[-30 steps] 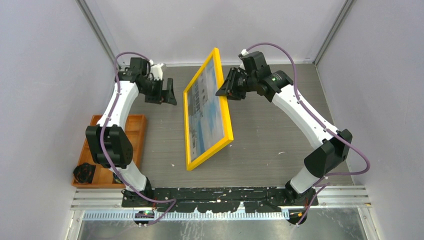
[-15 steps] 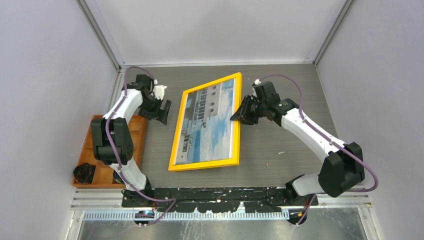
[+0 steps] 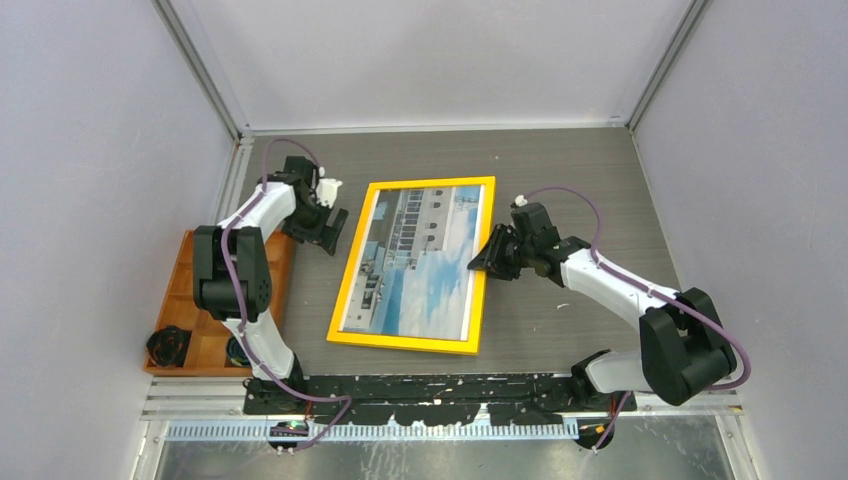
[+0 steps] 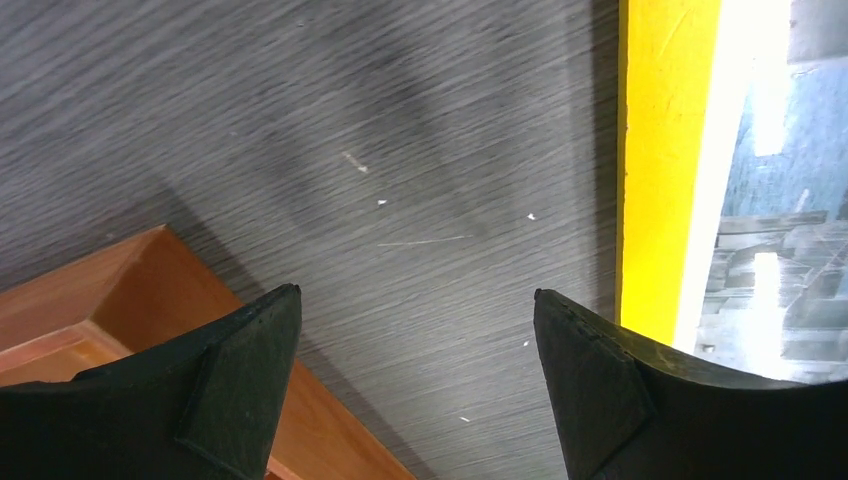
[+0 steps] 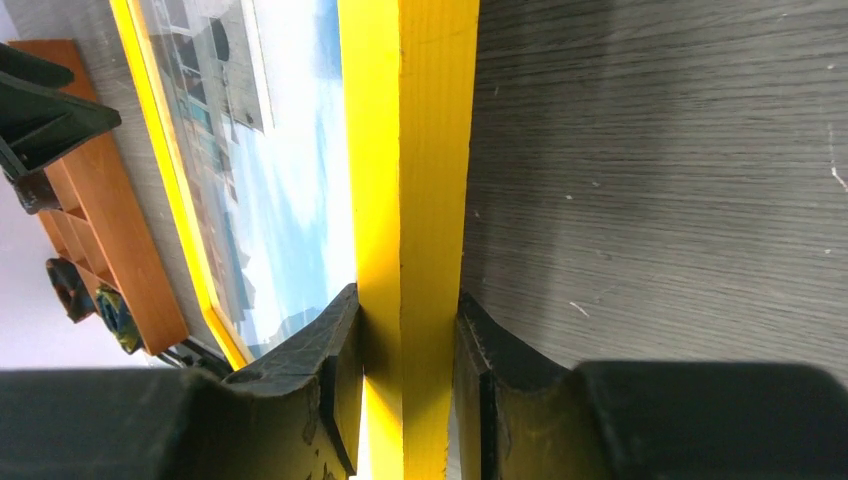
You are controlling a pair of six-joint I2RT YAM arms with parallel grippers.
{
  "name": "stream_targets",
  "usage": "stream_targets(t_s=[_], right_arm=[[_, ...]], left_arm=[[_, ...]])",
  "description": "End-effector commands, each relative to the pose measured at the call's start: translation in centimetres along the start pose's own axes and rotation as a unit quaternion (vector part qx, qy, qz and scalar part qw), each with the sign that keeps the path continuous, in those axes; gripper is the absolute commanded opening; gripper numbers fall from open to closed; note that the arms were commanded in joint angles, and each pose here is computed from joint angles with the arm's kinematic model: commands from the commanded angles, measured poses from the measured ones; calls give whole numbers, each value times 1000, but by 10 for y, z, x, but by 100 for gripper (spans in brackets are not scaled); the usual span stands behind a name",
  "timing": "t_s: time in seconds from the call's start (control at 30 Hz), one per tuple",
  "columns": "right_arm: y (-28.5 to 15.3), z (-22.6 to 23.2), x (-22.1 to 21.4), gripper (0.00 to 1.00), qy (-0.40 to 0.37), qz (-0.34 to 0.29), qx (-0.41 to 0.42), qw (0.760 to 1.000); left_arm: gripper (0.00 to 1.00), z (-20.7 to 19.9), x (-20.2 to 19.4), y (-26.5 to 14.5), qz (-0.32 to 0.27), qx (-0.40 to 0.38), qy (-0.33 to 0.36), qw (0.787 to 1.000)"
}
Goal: Put the photo into the frame
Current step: Turn over the photo frame at the center of the board.
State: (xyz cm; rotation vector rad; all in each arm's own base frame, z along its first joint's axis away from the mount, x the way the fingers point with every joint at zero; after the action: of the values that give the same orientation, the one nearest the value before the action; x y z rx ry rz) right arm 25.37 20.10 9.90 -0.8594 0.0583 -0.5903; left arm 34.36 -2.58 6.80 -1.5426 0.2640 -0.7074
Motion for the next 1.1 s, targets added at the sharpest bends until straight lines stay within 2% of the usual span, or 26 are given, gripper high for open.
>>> stream_targets(t_s=[0.0,0.33,0.53,0.67,0.87,0.97,1.07], right_arm=[[8,-22,18,4,-19,-60,-37,997],[21,-64,22,4,-9,-87,-104,991],[22,-74,32,11,1,-111,-125,986],[24,-77,33,33,9,-107,-130,986],[21,-78,35,54,17,-108,-136,985],[14,-78,41,68,21,-117,-148,982],[2,-71,52,88,26,-137,-147,979]], left_arm=[[87,5,8,11,-8,23,20,1000],[88,-4,6,27,-2,19,39,999],[89,-12,1,34,3,10,47,999],[89,-23,0,38,3,3,55,998],[89,-43,5,40,0,-7,74,997],[90,-54,8,42,1,-11,84,996],[91,-63,14,41,-4,-16,94,995]])
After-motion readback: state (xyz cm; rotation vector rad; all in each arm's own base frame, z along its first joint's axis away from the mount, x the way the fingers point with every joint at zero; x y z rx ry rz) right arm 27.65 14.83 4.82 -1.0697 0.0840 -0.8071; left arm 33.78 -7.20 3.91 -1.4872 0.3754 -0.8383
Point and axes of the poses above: each gripper's point midway between its finger pads, its own y axis out along the fingers, its own z axis along the line the jaws close on, x = y × z, the point moved 2 cm from there along -y, back along the fingers, and after that the axes turned 12 degrees about y, right-handed, at the moved point
